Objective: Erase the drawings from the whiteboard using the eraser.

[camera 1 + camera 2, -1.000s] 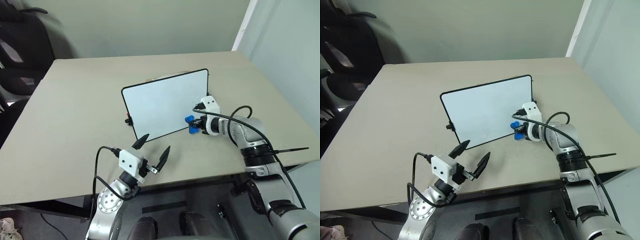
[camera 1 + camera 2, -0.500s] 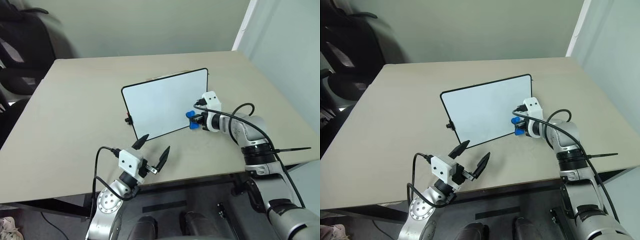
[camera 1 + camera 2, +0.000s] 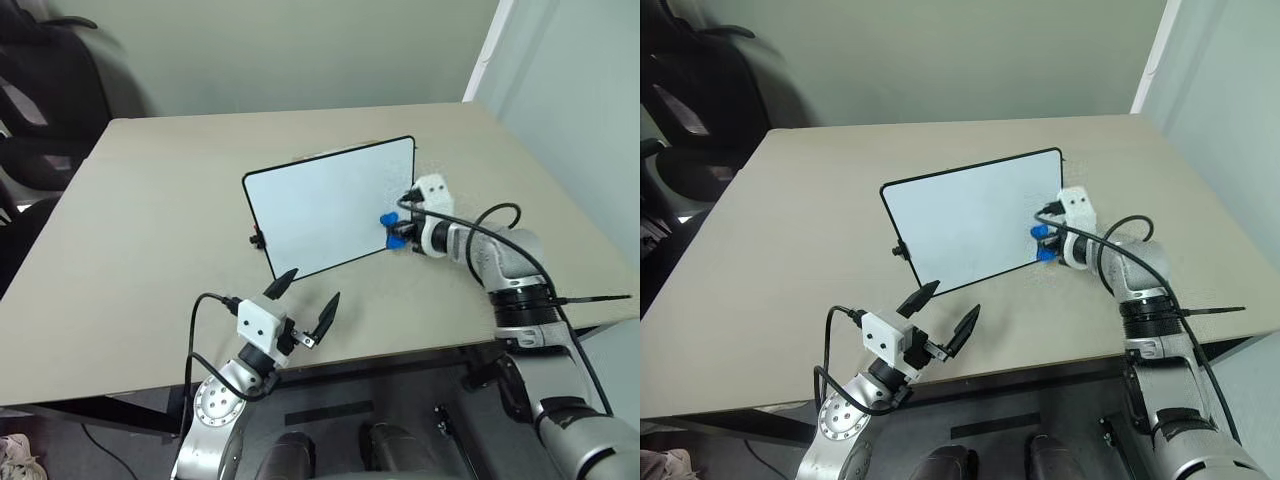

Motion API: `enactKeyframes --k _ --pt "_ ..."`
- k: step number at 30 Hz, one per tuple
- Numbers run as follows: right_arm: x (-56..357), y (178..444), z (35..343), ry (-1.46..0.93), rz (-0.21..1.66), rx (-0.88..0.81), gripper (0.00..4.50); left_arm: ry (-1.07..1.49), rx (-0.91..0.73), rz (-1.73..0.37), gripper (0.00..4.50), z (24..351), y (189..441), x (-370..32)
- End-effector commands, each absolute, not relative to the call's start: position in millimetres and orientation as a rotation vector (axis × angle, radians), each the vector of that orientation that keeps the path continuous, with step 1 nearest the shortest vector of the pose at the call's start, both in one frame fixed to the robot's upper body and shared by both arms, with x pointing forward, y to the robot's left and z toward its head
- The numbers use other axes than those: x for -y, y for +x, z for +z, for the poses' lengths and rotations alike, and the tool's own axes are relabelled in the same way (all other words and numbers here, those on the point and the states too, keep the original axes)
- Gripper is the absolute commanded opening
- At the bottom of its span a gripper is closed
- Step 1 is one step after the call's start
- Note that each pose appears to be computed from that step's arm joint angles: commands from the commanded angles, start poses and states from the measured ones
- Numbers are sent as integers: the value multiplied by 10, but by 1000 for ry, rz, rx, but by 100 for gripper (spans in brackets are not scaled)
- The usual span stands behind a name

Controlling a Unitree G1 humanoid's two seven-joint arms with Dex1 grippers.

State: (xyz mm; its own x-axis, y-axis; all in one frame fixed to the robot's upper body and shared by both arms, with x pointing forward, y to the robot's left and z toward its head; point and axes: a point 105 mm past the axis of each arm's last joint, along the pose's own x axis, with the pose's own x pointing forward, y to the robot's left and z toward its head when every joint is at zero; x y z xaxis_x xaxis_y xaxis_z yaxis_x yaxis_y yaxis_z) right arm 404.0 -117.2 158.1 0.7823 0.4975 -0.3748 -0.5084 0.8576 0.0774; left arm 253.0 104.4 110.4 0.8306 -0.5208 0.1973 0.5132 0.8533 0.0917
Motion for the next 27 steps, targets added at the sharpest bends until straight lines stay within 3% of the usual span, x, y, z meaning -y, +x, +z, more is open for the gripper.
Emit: enactKeyframes --k 1,7,16,20,27 --pt "1156 4047 1857 -23 556 -295 22 26 257 -551 450 1198 2523 -1047" --pt "1331 3973 1748 -8 512 -328 22 27 256 -557 450 1194 2510 -1037" --pt "1915 3639 1796 101 433 -357 22 19 250 -560 450 1168 2498 -998" --pt "2255 3525 1488 73 323 -483 22 19 244 -564 450 1147 2517 -992" --pt "2326 3491 1213 39 290 -572 22 27 238 -580 450 1121 2541 -969"
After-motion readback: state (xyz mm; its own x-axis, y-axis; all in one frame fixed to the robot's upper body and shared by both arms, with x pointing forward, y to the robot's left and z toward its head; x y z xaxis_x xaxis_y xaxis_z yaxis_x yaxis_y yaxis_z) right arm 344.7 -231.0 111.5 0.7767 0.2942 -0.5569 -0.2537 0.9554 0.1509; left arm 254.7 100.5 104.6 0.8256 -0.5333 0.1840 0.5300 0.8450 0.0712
